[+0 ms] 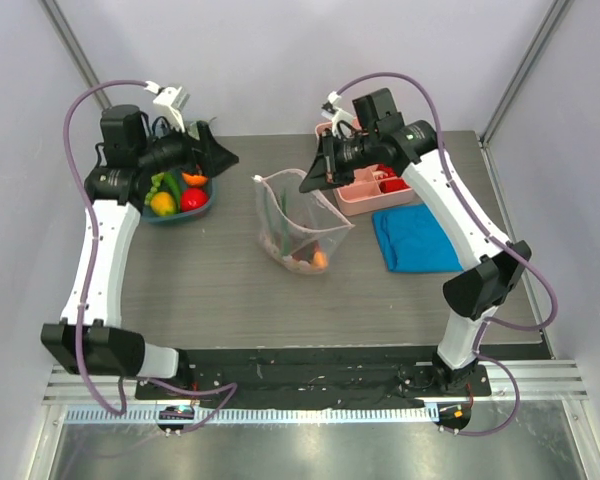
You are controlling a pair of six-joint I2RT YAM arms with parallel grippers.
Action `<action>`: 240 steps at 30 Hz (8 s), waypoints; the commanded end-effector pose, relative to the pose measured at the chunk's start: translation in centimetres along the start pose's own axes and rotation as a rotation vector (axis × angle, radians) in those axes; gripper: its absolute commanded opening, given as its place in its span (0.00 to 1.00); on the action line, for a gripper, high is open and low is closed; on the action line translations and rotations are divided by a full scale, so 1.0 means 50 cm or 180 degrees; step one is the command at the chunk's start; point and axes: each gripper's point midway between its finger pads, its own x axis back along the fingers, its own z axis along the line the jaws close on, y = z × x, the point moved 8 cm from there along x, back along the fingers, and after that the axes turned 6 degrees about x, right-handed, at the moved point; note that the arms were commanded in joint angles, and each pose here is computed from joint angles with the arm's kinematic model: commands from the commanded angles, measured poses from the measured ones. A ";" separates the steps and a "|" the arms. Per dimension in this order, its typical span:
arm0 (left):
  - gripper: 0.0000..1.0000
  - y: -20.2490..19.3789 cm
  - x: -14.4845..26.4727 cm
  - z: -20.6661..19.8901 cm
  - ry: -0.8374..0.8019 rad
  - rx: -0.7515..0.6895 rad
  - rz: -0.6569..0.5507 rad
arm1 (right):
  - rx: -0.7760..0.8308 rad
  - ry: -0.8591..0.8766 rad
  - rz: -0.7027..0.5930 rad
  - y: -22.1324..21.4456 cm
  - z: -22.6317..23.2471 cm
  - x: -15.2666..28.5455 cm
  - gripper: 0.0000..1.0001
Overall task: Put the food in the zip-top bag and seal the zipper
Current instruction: Place the fake vegetable in the zipper food storage bag, then adjust the fake fruit in the bin, then pick up the fake fruit from the bin, then place the fake fruit in the zipper food storage bag, then pick up the fake fruit from the bin.
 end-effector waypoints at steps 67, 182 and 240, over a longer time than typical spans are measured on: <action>1.00 -0.021 -0.076 0.518 0.1669 0.0724 0.0356 | -0.0241 -0.0686 -0.0367 0.081 -0.134 -0.037 0.01; 0.96 0.050 -0.180 0.482 0.1847 -0.0028 -0.0426 | -0.0087 -0.0233 -0.0684 0.087 -0.055 0.009 0.01; 0.00 0.118 -0.414 0.534 0.1589 -0.3356 -0.1023 | -0.0303 -0.0299 -0.0652 0.096 -0.110 -0.007 0.01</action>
